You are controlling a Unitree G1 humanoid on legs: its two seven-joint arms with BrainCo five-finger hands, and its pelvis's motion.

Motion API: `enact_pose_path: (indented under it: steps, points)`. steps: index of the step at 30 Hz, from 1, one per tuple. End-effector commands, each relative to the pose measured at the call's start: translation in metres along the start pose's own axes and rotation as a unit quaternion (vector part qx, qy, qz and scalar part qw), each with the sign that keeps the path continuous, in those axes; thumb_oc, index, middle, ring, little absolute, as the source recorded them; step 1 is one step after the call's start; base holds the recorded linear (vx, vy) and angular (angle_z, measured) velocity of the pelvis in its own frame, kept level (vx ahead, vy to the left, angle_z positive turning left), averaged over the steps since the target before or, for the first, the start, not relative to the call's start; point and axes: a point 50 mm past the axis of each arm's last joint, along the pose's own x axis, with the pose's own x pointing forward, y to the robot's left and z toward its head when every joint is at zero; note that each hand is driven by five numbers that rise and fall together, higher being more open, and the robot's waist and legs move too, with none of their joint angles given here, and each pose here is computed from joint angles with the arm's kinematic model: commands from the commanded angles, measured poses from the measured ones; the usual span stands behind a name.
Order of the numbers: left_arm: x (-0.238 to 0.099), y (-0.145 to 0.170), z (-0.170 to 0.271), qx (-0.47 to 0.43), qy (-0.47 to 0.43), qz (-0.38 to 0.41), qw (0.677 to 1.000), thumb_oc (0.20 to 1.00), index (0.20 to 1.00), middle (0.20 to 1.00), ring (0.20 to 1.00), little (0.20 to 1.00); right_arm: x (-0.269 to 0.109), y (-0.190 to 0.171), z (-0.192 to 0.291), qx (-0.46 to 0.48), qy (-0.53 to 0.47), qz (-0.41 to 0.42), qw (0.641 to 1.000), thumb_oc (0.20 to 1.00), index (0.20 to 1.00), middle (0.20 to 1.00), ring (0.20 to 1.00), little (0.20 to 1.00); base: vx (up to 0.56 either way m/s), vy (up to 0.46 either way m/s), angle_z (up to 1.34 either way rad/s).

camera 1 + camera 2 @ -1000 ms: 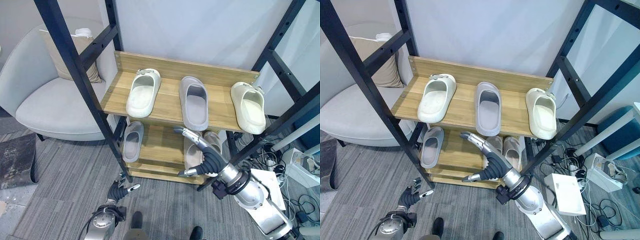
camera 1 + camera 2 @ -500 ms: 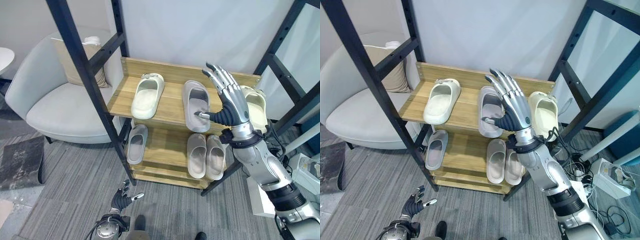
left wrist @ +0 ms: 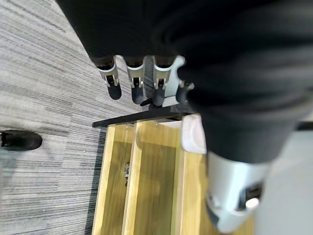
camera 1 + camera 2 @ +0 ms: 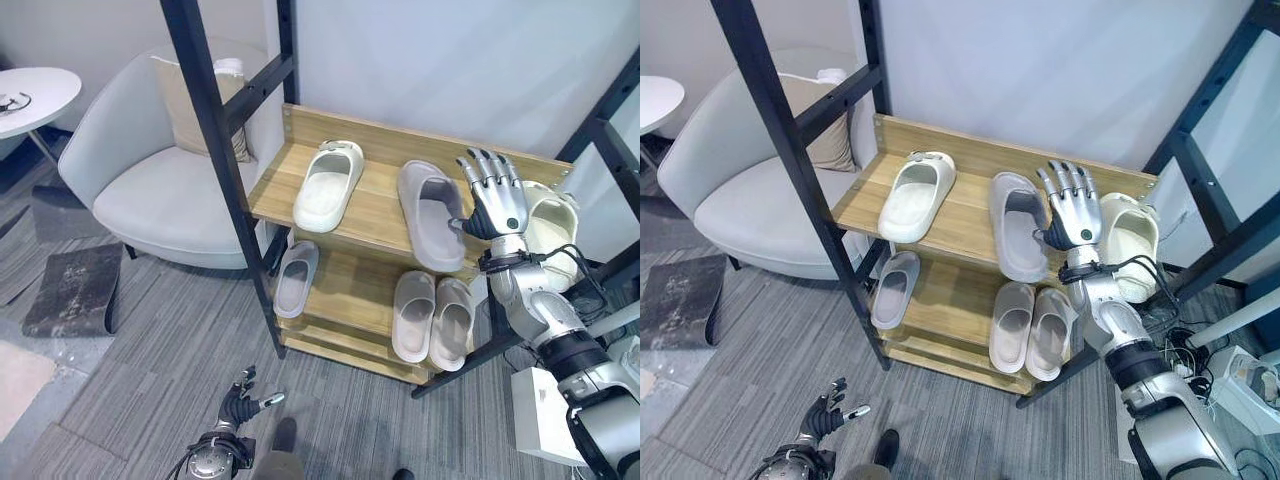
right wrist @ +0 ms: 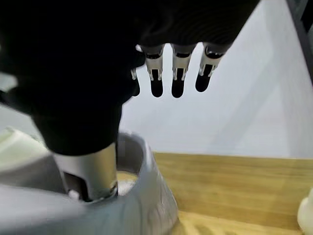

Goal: Arrange the slippers neatly on the shoe rack.

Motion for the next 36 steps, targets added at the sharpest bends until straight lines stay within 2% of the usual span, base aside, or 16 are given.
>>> enact_pose_path:
  steps: [1,9,10,11,12,13,21,25,30,31,32,33,36]
  points:
    - [0.015,-0.004,0.033,0.019,-0.068,-0.022,0.997,1.000,1.000,1.000,1.000,1.000,0.033,-0.018,0.004,-0.030,-0.024,-0.035,0.999,1.000,1.000,1.000,1.000,1.000,0.00,0.000,0.00]
    - [0.019,-0.008,0.040,0.024,-0.078,-0.031,0.996,1.000,1.000,1.000,1.000,1.000,0.050,-0.003,0.015,-0.040,-0.024,0.006,0.999,1.000,1.000,1.000,1.000,1.000,0.00,0.013,0.07]
    - [0.021,-0.009,0.041,0.025,-0.079,-0.033,0.996,1.000,1.000,1.000,1.000,1.000,0.051,0.002,0.016,-0.033,-0.017,0.020,0.999,0.762,0.762,0.762,0.762,0.762,-0.04,0.028,0.06]
    - [0.021,-0.009,0.043,0.024,-0.082,-0.033,0.996,1.000,1.000,1.000,1.000,1.000,0.055,0.000,0.015,-0.033,-0.013,0.017,0.999,0.576,0.576,0.576,0.576,0.576,-0.04,0.019,0.11]
    - [0.021,-0.009,0.043,0.024,-0.082,-0.033,0.996,1.000,1.000,1.000,1.000,1.000,0.055,0.000,0.015,-0.033,-0.014,0.016,0.999,0.533,0.533,0.533,0.533,0.533,-0.04,0.015,0.16]
    - [0.022,-0.010,0.043,0.025,-0.082,-0.032,0.996,1.000,1.000,1.000,1.000,1.000,0.056,0.004,0.015,-0.022,-0.004,0.027,0.999,0.200,0.200,0.200,0.200,0.200,-0.03,0.024,0.24]
    - [0.024,-0.011,0.044,0.021,-0.081,-0.027,0.996,1.000,1.000,1.000,1.000,1.000,0.058,0.008,0.016,0.017,0.016,0.040,0.999,0.200,0.200,0.200,0.200,0.200,-0.01,0.015,0.09]
    - [0.024,-0.008,0.041,0.016,-0.074,-0.014,0.997,1.000,1.000,1.000,1.000,1.000,0.062,-0.002,0.020,0.052,0.010,0.015,0.998,0.200,0.200,0.200,0.200,0.200,0.00,0.000,0.00]
    - [0.024,-0.004,0.040,0.004,-0.068,0.003,0.998,1.000,1.000,1.000,1.000,1.000,0.072,-0.066,0.037,0.121,-0.043,-0.134,0.983,0.200,0.200,0.200,0.200,0.200,0.00,0.000,0.00]
    - [0.023,-0.004,0.038,-0.002,-0.063,0.010,0.998,1.000,1.000,1.000,1.000,1.000,0.070,-0.102,0.047,0.168,-0.070,-0.223,0.957,0.200,0.200,0.200,0.200,0.200,0.00,-0.011,0.09]
    - [0.023,-0.005,0.036,-0.003,-0.060,0.011,0.998,1.000,1.000,1.000,1.000,1.000,0.066,-0.120,0.052,0.190,-0.086,-0.265,0.941,0.200,0.200,0.200,0.200,0.200,-0.01,-0.010,0.10]
    - [0.023,-0.004,0.036,-0.002,-0.060,0.010,0.998,1.000,1.000,1.000,1.000,1.000,0.064,-0.120,0.051,0.190,-0.085,-0.265,0.941,0.200,0.200,0.200,0.200,0.200,-0.02,-0.002,-0.06]
    - [0.021,-0.007,0.032,-0.002,-0.051,0.015,0.999,1.000,1.000,1.000,1.000,1.000,0.048,-0.163,0.068,0.230,-0.146,-0.357,0.893,0.200,0.200,0.200,0.200,0.200,-0.02,-0.024,-0.06]
